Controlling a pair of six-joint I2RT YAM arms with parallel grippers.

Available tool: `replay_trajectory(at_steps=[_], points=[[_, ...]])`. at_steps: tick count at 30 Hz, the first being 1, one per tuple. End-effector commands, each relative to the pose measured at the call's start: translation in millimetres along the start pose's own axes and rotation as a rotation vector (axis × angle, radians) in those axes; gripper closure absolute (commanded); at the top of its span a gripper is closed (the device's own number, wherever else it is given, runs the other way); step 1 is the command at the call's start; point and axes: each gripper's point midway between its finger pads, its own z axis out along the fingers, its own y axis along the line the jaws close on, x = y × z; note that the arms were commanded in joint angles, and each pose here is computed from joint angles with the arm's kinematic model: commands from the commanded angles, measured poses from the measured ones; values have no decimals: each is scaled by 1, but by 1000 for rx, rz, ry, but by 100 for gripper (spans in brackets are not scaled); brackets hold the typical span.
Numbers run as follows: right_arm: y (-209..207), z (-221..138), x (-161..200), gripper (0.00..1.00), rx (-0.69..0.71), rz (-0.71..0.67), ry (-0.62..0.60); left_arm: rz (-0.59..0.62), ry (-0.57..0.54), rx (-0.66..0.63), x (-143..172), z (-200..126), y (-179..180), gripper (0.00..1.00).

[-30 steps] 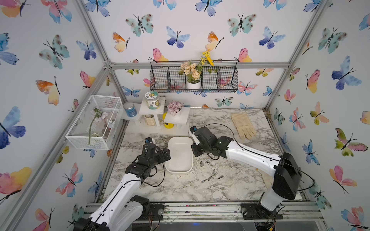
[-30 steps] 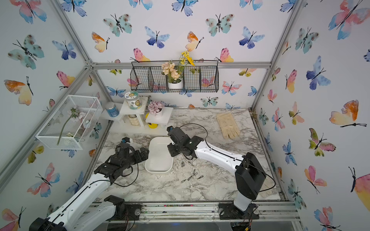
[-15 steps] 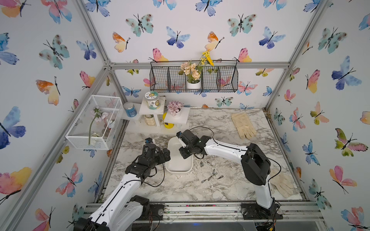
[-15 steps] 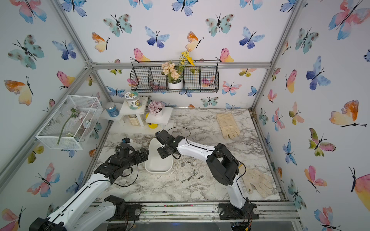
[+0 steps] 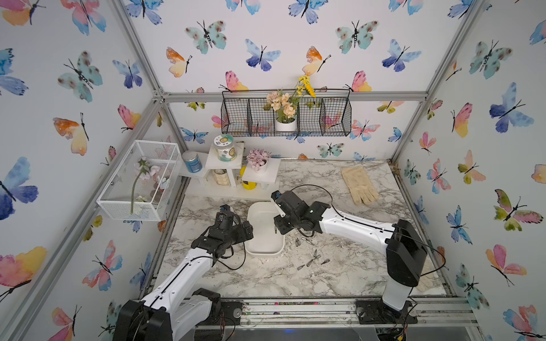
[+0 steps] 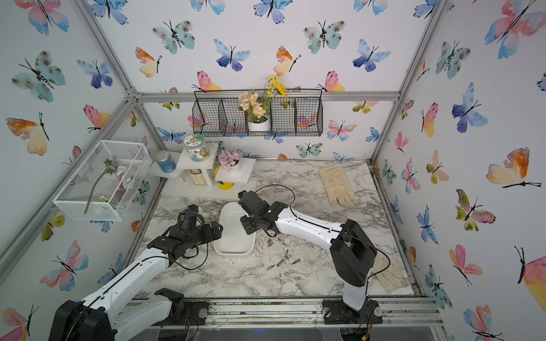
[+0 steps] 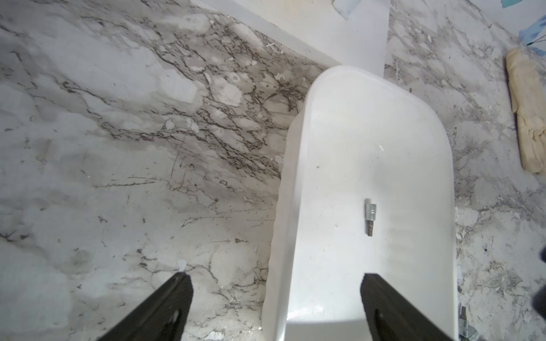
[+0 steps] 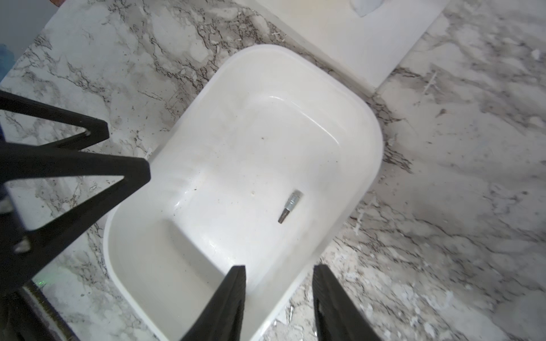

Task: Put the bit on the desktop into the storage box
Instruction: Pick up the screwdriver bit from the center of the board.

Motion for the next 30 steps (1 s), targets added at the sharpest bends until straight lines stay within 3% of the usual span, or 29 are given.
replay_trajectory(at_steps=[1,11,19,30], points=[[-23,-15,23,57,94,40,15,10,22,67,5,4,-11,8],[-38,-12,89,63,105,98,133,1,46,113,12,12,-20,7],[-44,15,107,67,131,113,207,0,48,118,13,11,-20,1],[-51,40,116,73,110,142,229,1,27,100,11,7,-17,1]])
